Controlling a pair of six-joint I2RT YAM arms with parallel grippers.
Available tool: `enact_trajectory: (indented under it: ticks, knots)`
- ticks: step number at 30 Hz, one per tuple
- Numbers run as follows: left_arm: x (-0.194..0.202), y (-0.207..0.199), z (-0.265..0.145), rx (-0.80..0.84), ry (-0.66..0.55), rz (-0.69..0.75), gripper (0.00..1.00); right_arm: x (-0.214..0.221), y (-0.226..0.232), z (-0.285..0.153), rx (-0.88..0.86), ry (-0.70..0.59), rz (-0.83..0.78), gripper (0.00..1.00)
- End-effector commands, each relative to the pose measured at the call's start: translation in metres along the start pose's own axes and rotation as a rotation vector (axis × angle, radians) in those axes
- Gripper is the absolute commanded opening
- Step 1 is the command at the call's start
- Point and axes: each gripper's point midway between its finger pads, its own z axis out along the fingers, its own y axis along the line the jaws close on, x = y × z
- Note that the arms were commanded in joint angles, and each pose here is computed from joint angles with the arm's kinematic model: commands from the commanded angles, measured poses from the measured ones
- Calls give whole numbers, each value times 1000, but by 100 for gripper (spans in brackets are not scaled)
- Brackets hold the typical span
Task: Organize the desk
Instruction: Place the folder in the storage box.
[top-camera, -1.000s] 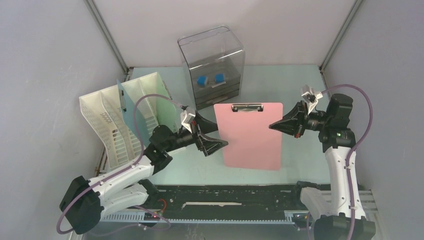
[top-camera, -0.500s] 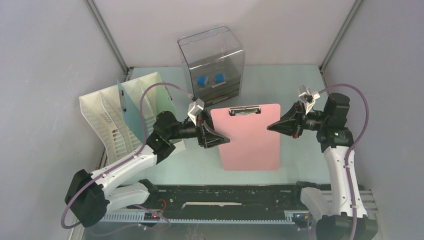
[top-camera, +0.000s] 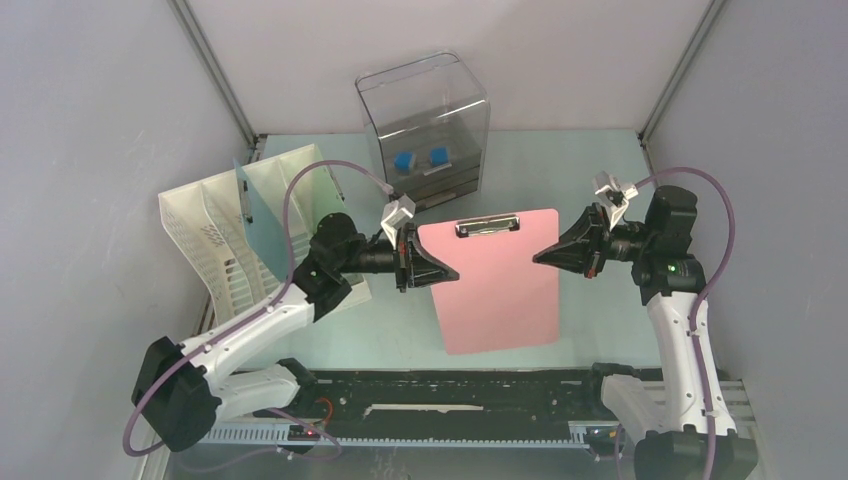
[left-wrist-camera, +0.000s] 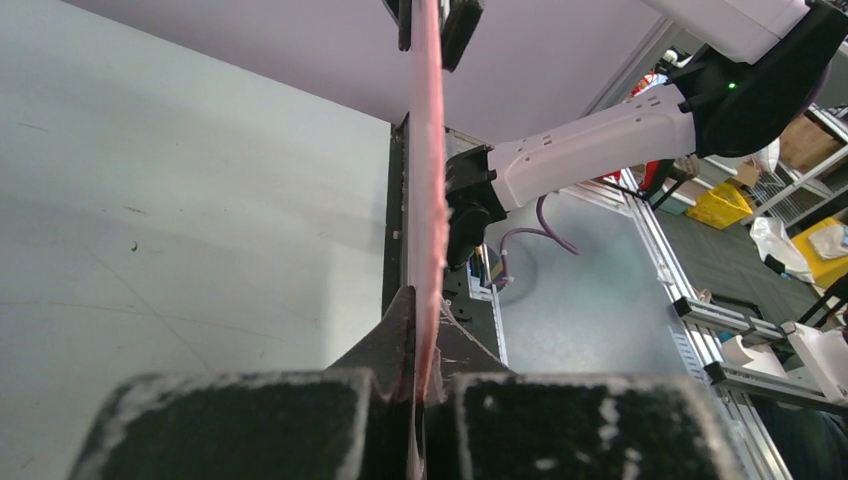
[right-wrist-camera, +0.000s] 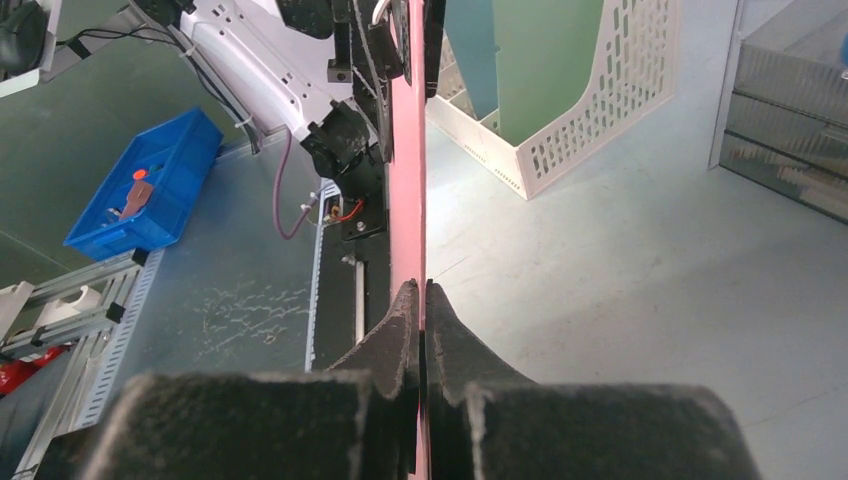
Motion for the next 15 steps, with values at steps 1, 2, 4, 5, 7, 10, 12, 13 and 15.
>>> enact_trajectory:
  ticks: [1, 2, 4, 5, 7, 10, 12, 13, 15]
  knots:
    - [-15, -13, -2, 21, -3, 53, 0, -1, 27, -1, -155, 1, -21, 0]
    - [-17, -12, -4, -1, -8, 57, 0, -1, 27, -1, -154, 1, -20, 1]
    - [-21, -13, -10, -44, -17, 68, 0, -1, 28, -1, -154, 1, -17, 31]
    - [-23, -15, -13, -57, -24, 78, 0, -1, 28, -1, -155, 1, -14, 75]
    - [-29, -21, -22, -92, -50, 104, 0, 1, 27, 0, -144, -1, 8, 99]
    - [-33, -23, -37, -164, -68, 111, 0, 1, 28, 0, -143, 0, 10, 100]
    - [-37, -25, -48, -218, -91, 121, 0, 0, 28, 0, -146, 1, 9, 100]
    - [-38, -26, -55, -251, -100, 120, 0, 0, 29, -1, -146, 1, 10, 100]
    - [-43, -29, -69, -314, -123, 135, 0, 0, 29, -1, -145, 1, 9, 100]
